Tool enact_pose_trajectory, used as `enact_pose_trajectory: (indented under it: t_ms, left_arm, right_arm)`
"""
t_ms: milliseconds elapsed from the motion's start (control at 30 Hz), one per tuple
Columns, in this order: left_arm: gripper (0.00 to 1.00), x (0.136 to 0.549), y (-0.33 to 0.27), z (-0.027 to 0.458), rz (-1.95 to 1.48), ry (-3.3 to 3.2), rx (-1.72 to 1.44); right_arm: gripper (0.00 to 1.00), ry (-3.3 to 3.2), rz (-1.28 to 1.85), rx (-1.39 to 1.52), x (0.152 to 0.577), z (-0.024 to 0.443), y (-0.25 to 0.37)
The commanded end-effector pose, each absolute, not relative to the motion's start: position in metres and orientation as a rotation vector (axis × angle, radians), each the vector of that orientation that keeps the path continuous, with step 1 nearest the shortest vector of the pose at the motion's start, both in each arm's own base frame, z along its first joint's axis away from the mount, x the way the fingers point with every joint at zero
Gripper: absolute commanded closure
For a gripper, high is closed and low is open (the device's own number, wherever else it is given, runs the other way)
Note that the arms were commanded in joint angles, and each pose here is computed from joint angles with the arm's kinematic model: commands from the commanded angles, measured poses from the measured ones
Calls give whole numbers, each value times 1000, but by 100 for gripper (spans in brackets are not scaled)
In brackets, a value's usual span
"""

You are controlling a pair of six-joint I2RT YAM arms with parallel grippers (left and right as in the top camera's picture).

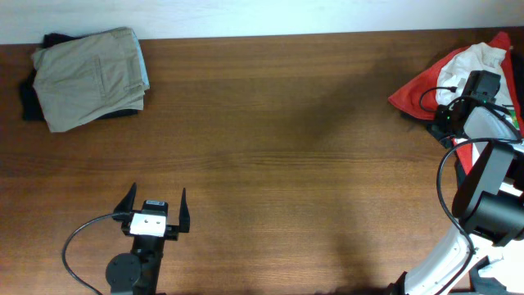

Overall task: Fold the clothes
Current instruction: 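Grasp the white T-shirt on top of the pile with the right gripper, then pull the white T-shirt to the table center and release it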

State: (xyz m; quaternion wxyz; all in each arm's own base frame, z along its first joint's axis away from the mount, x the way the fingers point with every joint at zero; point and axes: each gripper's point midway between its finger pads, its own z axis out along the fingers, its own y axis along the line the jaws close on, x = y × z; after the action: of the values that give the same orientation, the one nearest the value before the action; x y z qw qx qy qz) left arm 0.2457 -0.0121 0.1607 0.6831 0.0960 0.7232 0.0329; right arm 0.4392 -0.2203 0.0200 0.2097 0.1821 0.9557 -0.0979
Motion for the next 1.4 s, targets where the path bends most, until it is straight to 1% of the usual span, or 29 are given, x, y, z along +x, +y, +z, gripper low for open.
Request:
enact_pose_trajectory:
  t_ms: [0, 133, 267, 333, 367, 400, 467, 533, 567, 600, 633, 800, 867, 933, 967, 1067, 1167, 1200, 1300, 1367]
  left_arm:
    - [1, 246, -10, 159, 85, 1624, 213]
    - [1, 246, -10, 159, 85, 1624, 213]
    - [1, 246, -10, 159, 85, 1624, 213]
    - [1, 246, -10, 159, 85, 1624, 213]
    - [1, 246, -10, 159, 85, 1624, 213]
    - [1, 246, -10, 159, 85, 1624, 213]
    - [1, 246, -10, 159, 85, 1624, 213]
    - [1, 246, -10, 159, 85, 1624, 213]
    - [1, 246, -10, 159, 85, 1625, 213]
    - [1, 246, -10, 159, 85, 1624, 213]
    - [1, 246, -10, 159, 85, 1624, 213]
    - [1, 246, -10, 159, 85, 1624, 213]
    - [1, 246, -10, 159, 85, 1624, 213]
    - [1, 246, -10, 159, 85, 1624, 213]
    - [1, 246, -10, 159, 85, 1624, 213]
    - [1, 246, -10, 159, 85, 1624, 213]
    - [1, 246, -10, 159, 85, 1624, 213]
    - [1, 246, -10, 159, 85, 1624, 213]
    - [1, 246, -10, 159, 85, 1624, 213]
    - [1, 246, -10, 159, 85, 1624, 213]
  right_arm:
    - [96, 2575, -292, 505, 451, 53, -225]
    - [96, 2474, -303, 560, 457, 90, -230]
    - [96, 2357, -335, 601, 457, 139, -235]
    - [96, 2272, -363, 595, 453, 180, -235]
    - [95, 2246, -368, 590, 452, 192, -235]
    - [94, 2221, -370, 586, 450, 204, -234]
    - [89, 2162, -376, 575, 446, 232, -231]
    - [89, 2124, -381, 569, 441, 250, -229]
    - [89, 2108, -382, 566, 439, 258, -228]
    - [94, 2097, -383, 564, 437, 264, -227]
    - [96, 2089, -381, 560, 436, 268, -225]
    - [96, 2037, -325, 471, 438, 301, -190]
    - [96, 1987, -268, 393, 439, 327, -160]
    - [96, 1894, -177, 293, 435, 369, -116]
    - [96, 1829, -106, 249, 430, 397, -88]
    - [96, 1705, 92, 102, 409, 455, -13]
    - [96, 1647, 236, -44, 388, 482, 55]
    - [96, 1643, 290, -82, 384, 484, 77]
    - [96, 1664, 485, -176, 369, 478, 145]
    - [97, 1685, 637, -317, 354, 468, 205]
